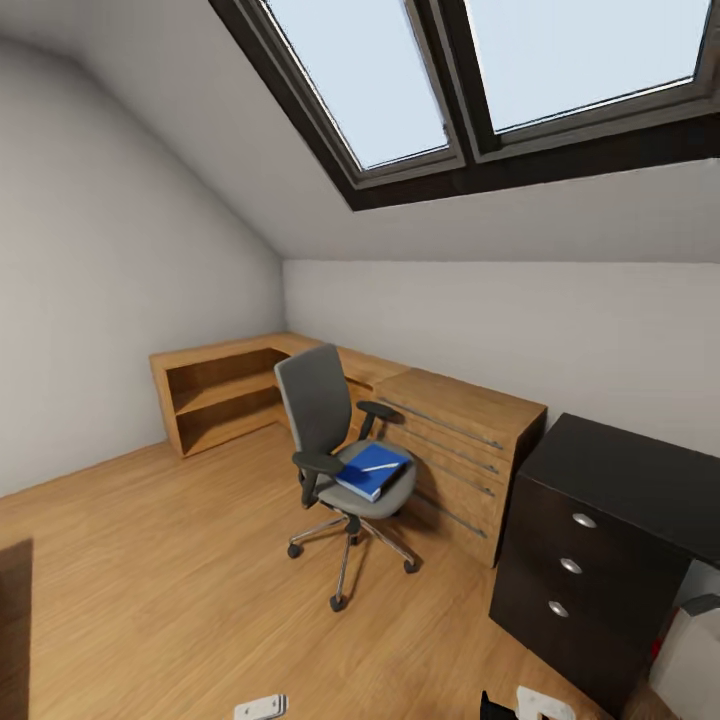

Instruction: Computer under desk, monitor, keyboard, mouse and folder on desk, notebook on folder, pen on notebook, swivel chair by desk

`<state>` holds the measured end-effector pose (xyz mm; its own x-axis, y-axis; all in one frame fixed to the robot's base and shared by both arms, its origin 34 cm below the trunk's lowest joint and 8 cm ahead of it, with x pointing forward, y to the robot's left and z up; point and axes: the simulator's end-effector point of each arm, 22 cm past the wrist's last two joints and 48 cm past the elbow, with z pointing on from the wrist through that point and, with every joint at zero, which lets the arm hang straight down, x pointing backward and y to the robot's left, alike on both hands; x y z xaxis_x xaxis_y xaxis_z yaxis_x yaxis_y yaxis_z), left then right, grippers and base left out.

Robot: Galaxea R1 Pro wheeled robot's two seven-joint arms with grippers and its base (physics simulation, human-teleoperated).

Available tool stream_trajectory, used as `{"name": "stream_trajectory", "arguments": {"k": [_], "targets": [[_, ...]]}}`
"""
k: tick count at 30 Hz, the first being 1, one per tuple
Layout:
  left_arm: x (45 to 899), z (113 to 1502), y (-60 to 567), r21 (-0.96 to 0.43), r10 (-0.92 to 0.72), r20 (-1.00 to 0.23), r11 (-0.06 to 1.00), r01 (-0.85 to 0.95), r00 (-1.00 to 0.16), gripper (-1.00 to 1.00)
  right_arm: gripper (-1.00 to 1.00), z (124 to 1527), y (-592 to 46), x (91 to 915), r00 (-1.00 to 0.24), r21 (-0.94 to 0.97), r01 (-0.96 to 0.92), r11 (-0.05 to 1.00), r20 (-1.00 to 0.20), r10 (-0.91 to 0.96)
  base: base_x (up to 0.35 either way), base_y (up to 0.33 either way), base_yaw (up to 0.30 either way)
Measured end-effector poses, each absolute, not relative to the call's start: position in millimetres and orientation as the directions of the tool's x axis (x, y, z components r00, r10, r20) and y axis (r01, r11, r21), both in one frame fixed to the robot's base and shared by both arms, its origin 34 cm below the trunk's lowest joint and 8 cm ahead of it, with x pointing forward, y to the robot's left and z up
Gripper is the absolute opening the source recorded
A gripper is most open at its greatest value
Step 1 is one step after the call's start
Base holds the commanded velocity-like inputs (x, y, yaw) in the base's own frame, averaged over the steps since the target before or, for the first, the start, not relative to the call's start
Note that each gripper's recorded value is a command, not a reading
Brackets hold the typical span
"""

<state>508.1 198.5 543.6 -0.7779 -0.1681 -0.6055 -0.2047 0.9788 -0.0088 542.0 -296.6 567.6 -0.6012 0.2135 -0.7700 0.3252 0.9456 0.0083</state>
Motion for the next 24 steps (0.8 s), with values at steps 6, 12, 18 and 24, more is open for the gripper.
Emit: {"name": "stream_trajectory", "arguments": {"k": [6,12,18,24], "targets": [[509.7,547.5,198.5,-0.01,-0.168,-0.61,0.979,-0.205,-0.775,1.0,1.0,571.5,-296.6,543.2,-0.597,0.01,0.325,0.946,-0.773,0.214,0.0,0.0,-0.246],[510.6,549.0,199.6,-0.01,-0.169,-0.613,0.978,-0.206,-0.772,1.0,1.0,573.8,-296.6,544.5,-0.593,0.012,0.325,0.946,-0.776,0.214,0.0,0.022,-0.246],[511.6,550.7,199.8,-0.01,-0.169,-0.615,0.978,-0.206,-0.77,1.0,1.0,576.1,-296.5,545.8,-0.588,0.014,0.325,0.946,-0.78,0.214,0.0,0.241,-0.246],[513.2,553.0,199.2,-0.012,-0.168,-0.62,0.979,-0.205,-0.767,1.0,1.0,578.3,-296.5,547.1,-0.584,0.016,0.325,0.946,-0.783,0.214,0.0,0.292,-0.246]]}}
